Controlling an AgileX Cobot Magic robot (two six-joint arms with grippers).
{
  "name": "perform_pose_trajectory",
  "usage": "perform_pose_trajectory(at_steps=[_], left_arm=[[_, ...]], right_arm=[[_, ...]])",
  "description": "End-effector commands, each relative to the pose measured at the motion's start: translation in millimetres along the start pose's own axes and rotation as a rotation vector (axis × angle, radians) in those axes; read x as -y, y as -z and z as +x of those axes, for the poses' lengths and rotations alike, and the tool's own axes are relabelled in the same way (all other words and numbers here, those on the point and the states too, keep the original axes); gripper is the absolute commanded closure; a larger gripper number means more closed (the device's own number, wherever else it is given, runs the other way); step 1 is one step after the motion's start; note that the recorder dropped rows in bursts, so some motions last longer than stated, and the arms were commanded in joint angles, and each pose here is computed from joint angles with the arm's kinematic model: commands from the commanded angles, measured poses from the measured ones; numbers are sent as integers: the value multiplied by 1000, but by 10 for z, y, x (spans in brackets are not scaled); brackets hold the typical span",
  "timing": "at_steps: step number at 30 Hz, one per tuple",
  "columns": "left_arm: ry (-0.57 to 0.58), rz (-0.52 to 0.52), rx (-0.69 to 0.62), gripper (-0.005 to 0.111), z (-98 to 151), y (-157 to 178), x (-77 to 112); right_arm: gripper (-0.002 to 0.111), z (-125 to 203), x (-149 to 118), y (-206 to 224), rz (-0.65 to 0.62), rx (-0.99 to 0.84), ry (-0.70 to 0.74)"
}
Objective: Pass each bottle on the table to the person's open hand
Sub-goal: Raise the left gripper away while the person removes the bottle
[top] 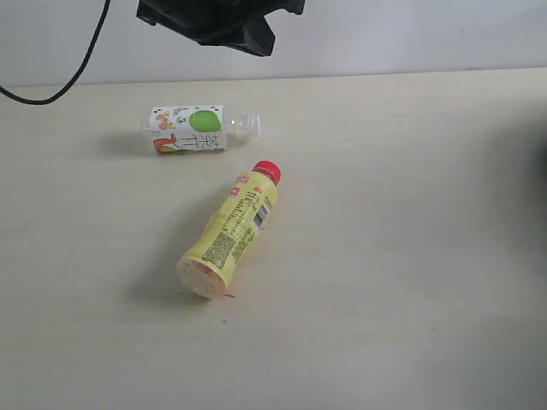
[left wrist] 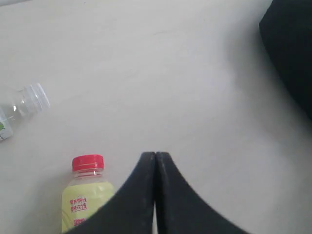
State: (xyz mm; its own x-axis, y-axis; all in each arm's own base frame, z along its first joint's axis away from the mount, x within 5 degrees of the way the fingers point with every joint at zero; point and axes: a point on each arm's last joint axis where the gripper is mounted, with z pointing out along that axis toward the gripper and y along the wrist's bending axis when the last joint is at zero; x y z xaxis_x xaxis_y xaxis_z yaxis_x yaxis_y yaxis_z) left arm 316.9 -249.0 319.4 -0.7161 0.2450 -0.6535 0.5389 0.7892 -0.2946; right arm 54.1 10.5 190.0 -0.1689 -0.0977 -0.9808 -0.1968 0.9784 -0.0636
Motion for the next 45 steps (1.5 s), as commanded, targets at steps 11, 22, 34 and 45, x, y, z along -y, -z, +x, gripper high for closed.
perform_pose_trajectory(at_steps=[11,22,34,45], left_arm=[[-82,-14,64,107,300,161,-69],[-191,-29,186,107,305,457,-35],[-284,-119,519,107,329,1103,-89],[-356,-113,451,107,741,1494,-52]], right_arm=[[108,11,2,0,5,5,8],[108,11,2,0,5,5,8],[108,11,2,0,5,5,8],[108,11,2,0,5,5,8]])
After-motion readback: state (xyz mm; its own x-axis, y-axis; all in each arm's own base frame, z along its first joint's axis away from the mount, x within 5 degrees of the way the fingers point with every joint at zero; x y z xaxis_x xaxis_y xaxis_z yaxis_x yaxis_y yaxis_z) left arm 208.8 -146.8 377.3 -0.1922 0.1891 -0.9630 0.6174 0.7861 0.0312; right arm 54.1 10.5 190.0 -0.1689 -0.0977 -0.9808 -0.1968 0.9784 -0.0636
